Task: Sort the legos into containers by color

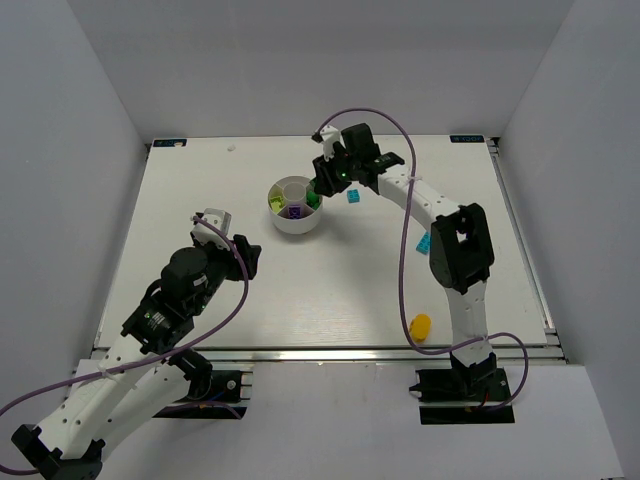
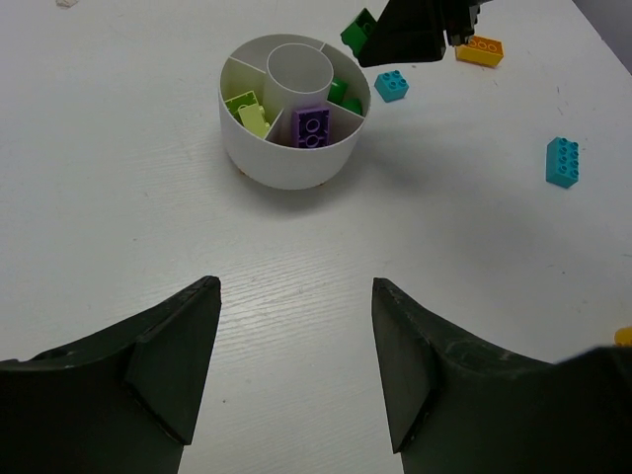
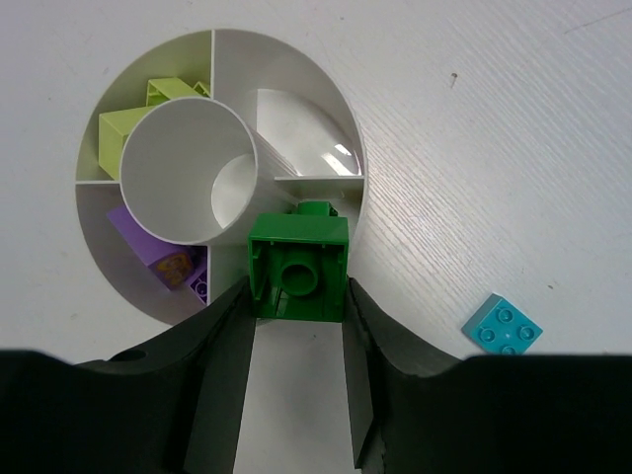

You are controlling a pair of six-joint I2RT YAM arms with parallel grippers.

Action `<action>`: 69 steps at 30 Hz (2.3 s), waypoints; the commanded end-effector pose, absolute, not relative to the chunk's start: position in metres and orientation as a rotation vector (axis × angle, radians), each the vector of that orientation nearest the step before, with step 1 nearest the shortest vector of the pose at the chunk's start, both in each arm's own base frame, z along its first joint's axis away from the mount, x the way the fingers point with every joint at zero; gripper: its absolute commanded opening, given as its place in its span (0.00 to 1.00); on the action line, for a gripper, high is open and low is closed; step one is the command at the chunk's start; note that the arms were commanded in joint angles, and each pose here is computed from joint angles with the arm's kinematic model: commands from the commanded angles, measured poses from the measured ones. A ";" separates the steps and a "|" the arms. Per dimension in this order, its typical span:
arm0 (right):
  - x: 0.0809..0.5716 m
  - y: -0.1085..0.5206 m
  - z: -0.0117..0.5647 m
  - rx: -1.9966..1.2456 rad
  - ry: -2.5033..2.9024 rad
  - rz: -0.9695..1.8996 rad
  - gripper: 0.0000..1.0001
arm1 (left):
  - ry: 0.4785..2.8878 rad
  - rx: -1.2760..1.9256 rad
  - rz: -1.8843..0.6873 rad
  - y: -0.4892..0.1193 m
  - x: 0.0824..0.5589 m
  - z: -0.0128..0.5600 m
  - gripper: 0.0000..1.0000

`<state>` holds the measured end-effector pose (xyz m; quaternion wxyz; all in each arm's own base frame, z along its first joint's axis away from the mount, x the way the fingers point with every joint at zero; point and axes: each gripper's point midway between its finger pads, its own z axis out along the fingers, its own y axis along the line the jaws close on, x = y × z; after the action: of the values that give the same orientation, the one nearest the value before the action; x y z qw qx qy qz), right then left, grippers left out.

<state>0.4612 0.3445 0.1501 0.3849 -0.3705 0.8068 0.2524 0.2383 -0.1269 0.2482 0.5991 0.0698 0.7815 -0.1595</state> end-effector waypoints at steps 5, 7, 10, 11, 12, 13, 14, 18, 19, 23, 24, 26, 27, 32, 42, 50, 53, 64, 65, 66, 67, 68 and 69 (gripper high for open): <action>0.459 0.351 0.143 -0.966 2.048 0.669 0.11 | 1.813 0.157 -0.374 -0.127 0.238 0.248 0.72; 0.459 0.351 0.140 -0.970 2.055 0.667 0.17 | 1.813 0.157 -0.374 -0.126 0.238 0.248 0.72; 0.458 0.350 0.136 -0.974 2.065 0.665 0.24 | 1.812 0.158 -0.372 -0.126 0.238 0.248 0.72; 0.458 0.350 0.135 -0.976 2.067 0.664 0.26 | 1.811 0.157 -0.372 -0.126 0.238 0.248 0.72; 0.458 0.350 0.134 -0.978 2.068 0.665 0.29 | 1.812 0.158 -0.372 -0.126 0.238 0.248 0.72; 0.457 0.351 0.132 -0.981 2.072 0.666 0.31 | 1.814 0.157 -0.372 -0.126 0.238 0.247 0.72; 0.456 0.351 0.133 -0.981 2.070 0.667 0.32 | 1.814 0.157 -0.372 -0.126 0.238 0.247 0.72; 0.457 0.351 0.132 -0.984 2.072 0.668 0.41 | 1.817 0.160 -0.371 -0.127 0.238 0.246 0.72; 0.457 0.351 0.132 -0.984 2.072 0.668 0.43 | 1.817 0.160 -0.371 -0.127 0.238 0.246 0.72; 0.456 0.351 0.132 -0.988 2.075 0.671 0.55 | 1.816 0.156 -0.373 -0.127 0.238 0.247 0.72; 0.456 0.351 0.130 -0.989 2.078 0.669 0.59 | 1.817 0.158 -0.372 -0.127 0.238 0.246 0.72; 0.456 0.351 0.132 -0.992 2.074 0.669 0.63 | 1.817 0.158 -0.372 -0.127 0.239 0.246 0.72; 0.455 0.352 0.132 -0.996 2.073 0.670 0.64 | 1.816 0.158 -0.375 -0.127 0.238 0.247 0.72; 0.457 0.350 0.144 -0.980 2.053 0.667 0.62 | 1.815 0.165 -0.379 -0.128 0.238 0.247 0.72; 0.451 0.261 0.222 -0.664 1.947 0.479 0.23 | 1.825 0.500 -0.741 -0.221 0.232 0.239 0.10; 0.385 0.193 0.234 -0.544 2.039 0.884 0.58 | 2.011 0.441 -0.835 -0.320 0.313 0.249 0.77; 0.373 0.159 0.236 -0.440 2.017 0.958 0.79 | 2.097 0.403 -0.782 -0.359 0.354 0.237 0.79; 0.358 0.079 0.269 -0.265 1.887 0.825 0.10 | 2.143 0.035 -0.272 -0.404 0.493 0.154 0.63; 0.356 0.079 0.268 -0.268 1.887 0.830 0.10 | 2.121 0.018 -0.256 -0.403 0.499 0.154 0.63; 0.355 0.077 0.269 -0.267 1.884 0.836 0.10 | 2.095 -0.003 -0.248 -0.403 0.504 0.154 0.64; 0.354 0.077 0.269 -0.273 1.881 0.853 0.10 | 2.081 -0.016 -0.208 -0.399 0.509 0.147 0.66; 0.353 0.077 0.269 -0.274 1.882 0.863 0.10 | 2.070 -0.026 -0.186 -0.397 0.512 0.145 0.67; 0.351 0.078 0.271 -0.273 1.879 0.875 0.10 | 2.050 -0.038 -0.182 -0.397 0.516 0.145 0.68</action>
<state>0.3569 0.0734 0.2682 0.5053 -0.1027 0.7885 0.3351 0.4932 -0.4118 0.0931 0.4460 0.0399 0.8889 -0.0966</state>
